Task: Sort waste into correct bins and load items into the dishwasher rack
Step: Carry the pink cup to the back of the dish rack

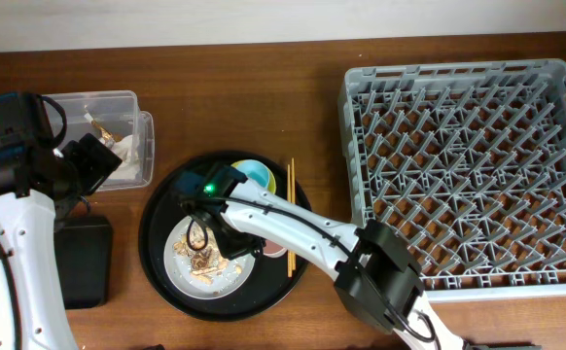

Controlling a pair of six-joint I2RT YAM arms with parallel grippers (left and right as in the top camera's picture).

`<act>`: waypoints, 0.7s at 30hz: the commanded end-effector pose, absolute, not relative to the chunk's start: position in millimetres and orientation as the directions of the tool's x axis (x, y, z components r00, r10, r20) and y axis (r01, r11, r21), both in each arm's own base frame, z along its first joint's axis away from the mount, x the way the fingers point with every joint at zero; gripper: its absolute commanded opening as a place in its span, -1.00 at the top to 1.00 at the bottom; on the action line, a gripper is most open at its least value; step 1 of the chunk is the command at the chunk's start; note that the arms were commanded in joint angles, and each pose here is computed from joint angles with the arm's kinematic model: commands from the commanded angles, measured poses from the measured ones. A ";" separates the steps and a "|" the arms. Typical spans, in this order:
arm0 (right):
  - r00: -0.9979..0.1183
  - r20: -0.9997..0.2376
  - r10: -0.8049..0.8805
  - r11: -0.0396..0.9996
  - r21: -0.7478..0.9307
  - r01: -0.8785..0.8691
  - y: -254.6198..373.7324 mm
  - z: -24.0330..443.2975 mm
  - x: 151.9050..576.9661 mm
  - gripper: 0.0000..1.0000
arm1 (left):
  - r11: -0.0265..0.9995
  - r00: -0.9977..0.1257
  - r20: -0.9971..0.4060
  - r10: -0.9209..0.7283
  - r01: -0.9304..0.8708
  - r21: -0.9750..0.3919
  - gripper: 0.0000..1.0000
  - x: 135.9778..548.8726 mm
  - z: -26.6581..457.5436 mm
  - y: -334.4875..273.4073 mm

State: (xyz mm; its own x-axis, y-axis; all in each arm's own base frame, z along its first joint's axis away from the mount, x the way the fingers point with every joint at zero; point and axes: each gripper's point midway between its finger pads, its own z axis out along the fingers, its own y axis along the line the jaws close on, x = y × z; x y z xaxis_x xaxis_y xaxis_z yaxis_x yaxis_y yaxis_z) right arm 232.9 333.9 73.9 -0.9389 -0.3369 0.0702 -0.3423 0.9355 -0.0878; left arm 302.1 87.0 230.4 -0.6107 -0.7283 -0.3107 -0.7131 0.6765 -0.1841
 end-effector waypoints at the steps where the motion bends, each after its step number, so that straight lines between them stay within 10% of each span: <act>1: -0.938 0.022 -0.346 0.938 0.037 -0.345 343.4 114.9 246.1 0.92 | 0.670 -0.604 -0.312 -0.733 -0.719 -0.184 -0.99 301.9 231.1 88.3; 21: -0.962 -0.273 0.028 0.710 0.683 -0.173 81.3 272.6 407.8 0.92 | 0.670 -0.604 -0.312 -0.733 -0.719 -0.184 -0.99 301.9 231.1 88.3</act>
